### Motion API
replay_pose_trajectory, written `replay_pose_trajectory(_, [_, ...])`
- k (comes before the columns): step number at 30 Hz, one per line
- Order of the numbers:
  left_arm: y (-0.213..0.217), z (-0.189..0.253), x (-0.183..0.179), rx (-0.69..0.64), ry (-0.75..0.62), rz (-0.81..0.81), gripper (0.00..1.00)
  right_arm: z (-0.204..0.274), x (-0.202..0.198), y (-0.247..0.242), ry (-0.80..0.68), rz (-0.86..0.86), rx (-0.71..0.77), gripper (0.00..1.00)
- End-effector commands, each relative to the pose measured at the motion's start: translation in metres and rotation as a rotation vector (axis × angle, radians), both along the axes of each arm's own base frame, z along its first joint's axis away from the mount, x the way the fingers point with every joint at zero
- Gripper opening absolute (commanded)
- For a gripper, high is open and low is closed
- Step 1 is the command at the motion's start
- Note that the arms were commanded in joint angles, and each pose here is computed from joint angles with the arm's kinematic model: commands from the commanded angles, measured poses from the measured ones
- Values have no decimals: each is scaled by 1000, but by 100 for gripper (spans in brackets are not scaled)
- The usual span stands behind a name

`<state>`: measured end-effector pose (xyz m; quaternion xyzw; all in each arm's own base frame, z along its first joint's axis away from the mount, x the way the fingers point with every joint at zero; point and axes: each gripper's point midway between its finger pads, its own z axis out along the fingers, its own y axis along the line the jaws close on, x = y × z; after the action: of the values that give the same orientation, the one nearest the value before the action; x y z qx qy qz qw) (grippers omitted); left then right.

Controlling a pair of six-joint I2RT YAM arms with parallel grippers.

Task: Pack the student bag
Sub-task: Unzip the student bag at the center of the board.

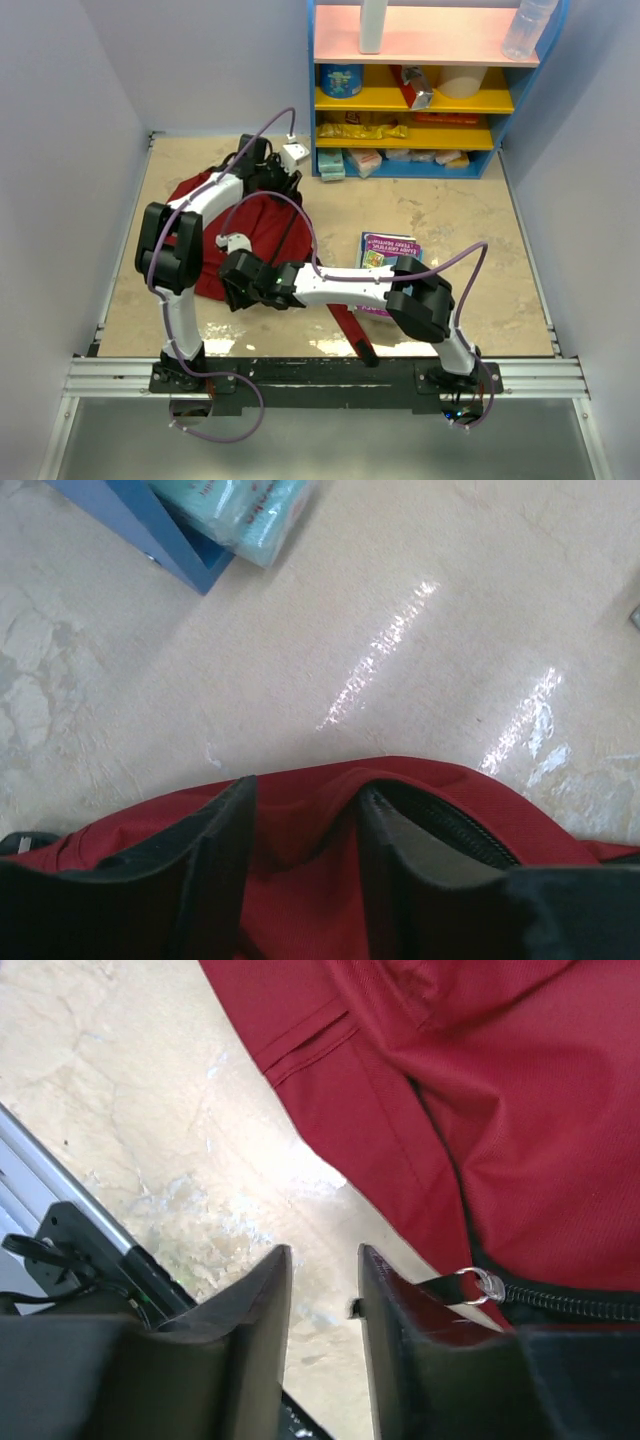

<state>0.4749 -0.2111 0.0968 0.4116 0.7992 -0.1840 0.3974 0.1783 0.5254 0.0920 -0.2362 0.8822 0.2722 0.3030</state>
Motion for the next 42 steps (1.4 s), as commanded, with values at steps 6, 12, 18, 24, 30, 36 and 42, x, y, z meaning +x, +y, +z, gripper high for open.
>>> replay_pose_trajectory(6, [19,84,-6,-25,-196,-15,72,69,43,-77,-62,-166,95,68])
replay_pose_trajectory(12, [25,94,-36,-65,-142,-28,78,89,68,-114,-101,-258,95,68])
replay_pose_trajectory(18, [17,58,-89,-117,14,-90,81,73,99,-144,-87,-372,65,59])
replay_pose_trajectory(24, [18,37,-118,-127,87,-100,75,50,118,-147,-80,-395,38,47])
replay_pose_trajectory(30, [25,33,-127,-107,75,-83,75,52,136,-152,-88,-425,61,48])
replay_pose_trajectory(36, [26,27,-135,-120,89,-69,75,51,142,-151,-81,-425,71,49])
replay_pose_trajectory(42, [19,10,-143,-117,112,-66,76,60,149,-169,-101,-489,69,52])
